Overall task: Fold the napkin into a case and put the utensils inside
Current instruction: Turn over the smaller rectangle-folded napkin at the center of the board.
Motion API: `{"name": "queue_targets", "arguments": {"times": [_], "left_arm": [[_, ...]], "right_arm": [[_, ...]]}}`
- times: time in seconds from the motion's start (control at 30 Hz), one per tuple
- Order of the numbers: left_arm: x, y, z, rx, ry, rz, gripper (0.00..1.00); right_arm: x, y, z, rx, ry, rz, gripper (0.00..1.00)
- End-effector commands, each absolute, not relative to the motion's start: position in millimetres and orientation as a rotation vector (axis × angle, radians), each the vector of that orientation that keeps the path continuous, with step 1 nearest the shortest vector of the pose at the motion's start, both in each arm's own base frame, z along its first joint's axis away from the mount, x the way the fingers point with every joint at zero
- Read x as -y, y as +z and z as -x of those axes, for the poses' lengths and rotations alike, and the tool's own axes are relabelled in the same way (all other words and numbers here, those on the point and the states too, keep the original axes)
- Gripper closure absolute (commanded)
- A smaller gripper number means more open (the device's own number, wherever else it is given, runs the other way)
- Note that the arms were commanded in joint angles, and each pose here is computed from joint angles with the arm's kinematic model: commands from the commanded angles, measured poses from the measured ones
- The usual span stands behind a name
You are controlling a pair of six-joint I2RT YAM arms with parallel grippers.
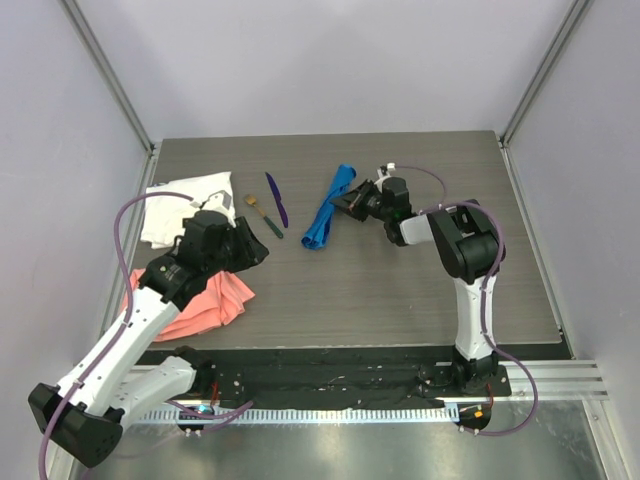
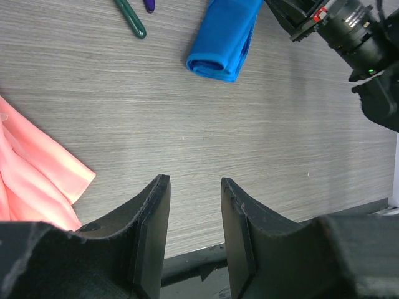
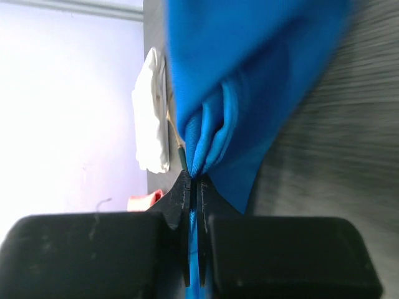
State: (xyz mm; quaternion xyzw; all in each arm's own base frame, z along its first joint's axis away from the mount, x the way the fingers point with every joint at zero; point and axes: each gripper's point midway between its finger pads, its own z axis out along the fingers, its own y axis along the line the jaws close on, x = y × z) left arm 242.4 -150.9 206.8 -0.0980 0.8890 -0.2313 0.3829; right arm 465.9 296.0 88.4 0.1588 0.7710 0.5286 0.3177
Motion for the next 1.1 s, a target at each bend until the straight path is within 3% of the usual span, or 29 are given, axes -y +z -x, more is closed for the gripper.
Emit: {"name": "queue_targets", "arguments": {"times": [0.0,0.43,0.67,0.77,0.83,0.97,1.07], "left_arm": [[153,229,-252,-2.199,-0.613,0.228,0.58],[164,223,-257,-2.21,-0.66,0.223,0.58],[193,218,-262,-2.236,-0.807,0.143,0.57],[220,217,-269,-2.236,-0.945,0.079,0.55],[236,218,-275,-2.232,-1.036,0.07,0.57],[275,201,-302,-2.245,-1.149,0.045,0.66],[302,205,-325,-2.18,-1.256,0.033,0.77]], "right_arm": [[-295,131,-482,-1.832,1.563,-0.395,0.99],[-242,81,-453,-1.911,1.473,-0.488,0.93],[-219,76,-424,-2.0,1.403,-0.51,0.61],[-206,72,-412,-2.158,1.192,-0.407,0.5],[-190,62,-401,-2.279,1.012,-0.321,0.46],[-172,100,-429,-2.246,0.782,-0.136,0.46],[-189,118,-449,-2.219,0.849,-0.011,0.5]]}}
